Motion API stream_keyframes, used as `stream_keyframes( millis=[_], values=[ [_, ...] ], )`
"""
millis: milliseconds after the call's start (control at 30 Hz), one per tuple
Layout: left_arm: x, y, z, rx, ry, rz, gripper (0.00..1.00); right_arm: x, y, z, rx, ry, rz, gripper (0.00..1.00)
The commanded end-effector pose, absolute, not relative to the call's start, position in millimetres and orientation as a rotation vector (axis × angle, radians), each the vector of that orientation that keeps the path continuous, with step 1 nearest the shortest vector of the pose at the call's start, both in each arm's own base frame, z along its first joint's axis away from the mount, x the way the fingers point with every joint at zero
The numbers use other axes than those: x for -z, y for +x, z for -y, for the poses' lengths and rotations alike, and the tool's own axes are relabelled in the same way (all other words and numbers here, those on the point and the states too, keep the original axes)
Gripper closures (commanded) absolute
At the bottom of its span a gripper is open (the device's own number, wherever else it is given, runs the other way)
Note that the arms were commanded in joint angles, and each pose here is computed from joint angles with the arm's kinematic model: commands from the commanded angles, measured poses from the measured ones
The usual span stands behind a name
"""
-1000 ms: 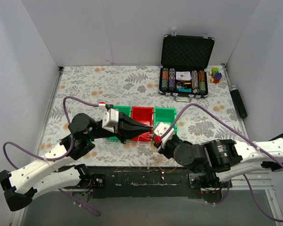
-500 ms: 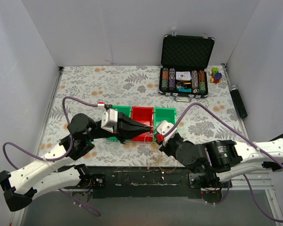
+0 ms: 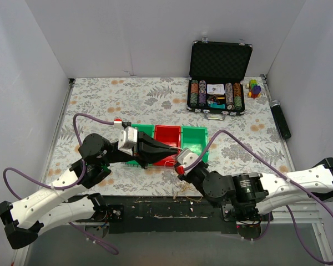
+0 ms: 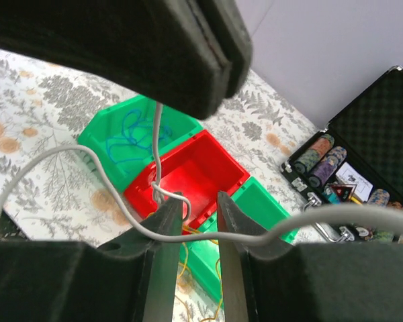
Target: Untangle the cables
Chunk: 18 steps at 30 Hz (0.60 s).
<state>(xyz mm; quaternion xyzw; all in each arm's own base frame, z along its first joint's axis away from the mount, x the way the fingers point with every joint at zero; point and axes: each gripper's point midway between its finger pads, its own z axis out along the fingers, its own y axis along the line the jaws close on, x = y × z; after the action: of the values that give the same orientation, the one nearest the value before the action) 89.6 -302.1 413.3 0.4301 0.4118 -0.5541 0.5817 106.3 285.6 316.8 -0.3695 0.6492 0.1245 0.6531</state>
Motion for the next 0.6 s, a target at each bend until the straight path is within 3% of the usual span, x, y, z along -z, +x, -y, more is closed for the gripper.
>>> stream_keyframes(
  millis=[0,100,333,567],
  values=[
    [-432,88,296,1.294,0.978,-0.918,1.00,-347,90,-300,-0.342,-0.738,-1.370,0.65],
    [-432,88,296,1.295,0.975,-0.919,1.00,-352,88,-301,-0.345,-0.711,-1.343,0.71],
    [-432,87,293,1.294,0.975,-0.915,1.00,-363,96,-272,-0.454,-0.528,-1.365,0.95],
    [-431,85,292,1.290,0.991,-0.905,1.00,-348,110,-227,-0.655,-0.223,-1.477,0.99]
  ],
)
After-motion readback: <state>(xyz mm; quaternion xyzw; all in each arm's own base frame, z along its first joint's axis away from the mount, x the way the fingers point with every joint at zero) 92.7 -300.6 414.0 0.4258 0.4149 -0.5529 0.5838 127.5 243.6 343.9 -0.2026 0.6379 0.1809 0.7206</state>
